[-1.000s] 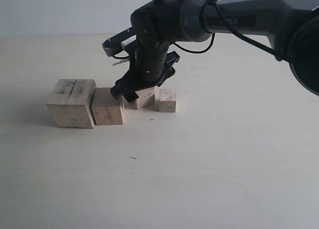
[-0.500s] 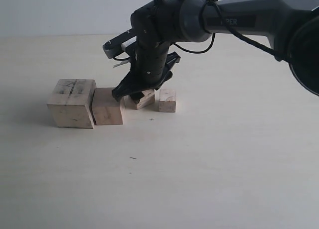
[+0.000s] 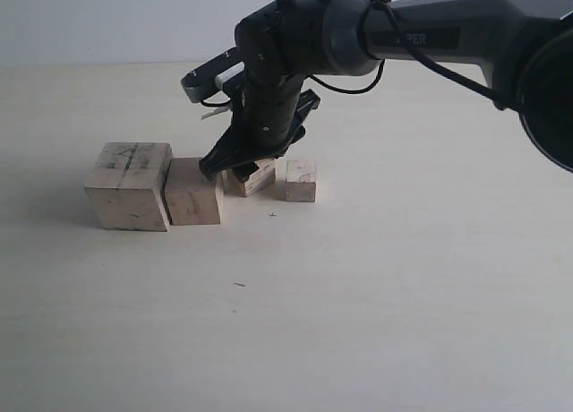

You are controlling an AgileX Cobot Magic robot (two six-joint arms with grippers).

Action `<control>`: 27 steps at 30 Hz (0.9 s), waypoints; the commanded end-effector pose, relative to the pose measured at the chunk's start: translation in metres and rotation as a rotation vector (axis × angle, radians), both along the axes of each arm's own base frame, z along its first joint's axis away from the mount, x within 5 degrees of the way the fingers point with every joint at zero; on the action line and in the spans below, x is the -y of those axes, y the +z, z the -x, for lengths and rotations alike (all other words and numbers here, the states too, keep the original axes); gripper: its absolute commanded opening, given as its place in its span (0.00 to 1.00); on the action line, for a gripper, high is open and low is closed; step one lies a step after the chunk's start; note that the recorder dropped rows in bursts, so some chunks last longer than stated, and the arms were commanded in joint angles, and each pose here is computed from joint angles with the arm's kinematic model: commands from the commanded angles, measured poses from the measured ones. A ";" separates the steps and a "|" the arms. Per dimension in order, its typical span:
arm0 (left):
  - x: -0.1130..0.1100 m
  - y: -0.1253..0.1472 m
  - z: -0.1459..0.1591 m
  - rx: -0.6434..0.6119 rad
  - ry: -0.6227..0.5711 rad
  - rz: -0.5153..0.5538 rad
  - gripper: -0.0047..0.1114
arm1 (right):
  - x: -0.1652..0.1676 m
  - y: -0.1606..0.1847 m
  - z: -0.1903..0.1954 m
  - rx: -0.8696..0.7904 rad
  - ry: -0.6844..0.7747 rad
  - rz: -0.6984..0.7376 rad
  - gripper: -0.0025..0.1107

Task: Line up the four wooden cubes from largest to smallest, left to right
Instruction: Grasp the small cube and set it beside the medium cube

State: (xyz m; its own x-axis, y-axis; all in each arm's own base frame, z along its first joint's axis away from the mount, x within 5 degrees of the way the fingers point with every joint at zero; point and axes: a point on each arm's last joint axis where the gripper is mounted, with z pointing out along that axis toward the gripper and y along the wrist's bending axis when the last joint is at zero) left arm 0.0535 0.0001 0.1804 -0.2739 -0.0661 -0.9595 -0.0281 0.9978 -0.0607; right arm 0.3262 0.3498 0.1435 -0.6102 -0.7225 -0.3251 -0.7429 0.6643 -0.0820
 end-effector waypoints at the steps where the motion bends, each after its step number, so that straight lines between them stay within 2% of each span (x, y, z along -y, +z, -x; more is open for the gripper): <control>1: 0.000 0.001 0.000 0.015 -0.003 0.008 0.04 | 0.005 -0.002 0.000 -0.008 0.059 0.058 0.02; 7: 0.000 0.001 0.000 0.015 -0.003 0.008 0.04 | 0.019 -0.003 -0.002 0.003 0.163 0.232 0.02; 14: 0.000 0.001 0.000 0.015 -0.003 0.008 0.04 | 0.022 0.003 0.009 -0.147 0.396 0.187 0.02; 18: 0.000 0.001 0.000 0.015 -0.003 0.008 0.04 | 0.014 0.007 0.017 -0.192 0.516 0.078 0.02; 23: 0.000 0.001 0.000 0.015 -0.003 0.008 0.04 | 0.012 0.006 0.014 -0.152 0.541 0.071 0.02; 27: 0.000 0.001 0.000 0.015 -0.003 0.008 0.04 | 0.009 0.007 0.010 -0.078 0.641 0.065 0.02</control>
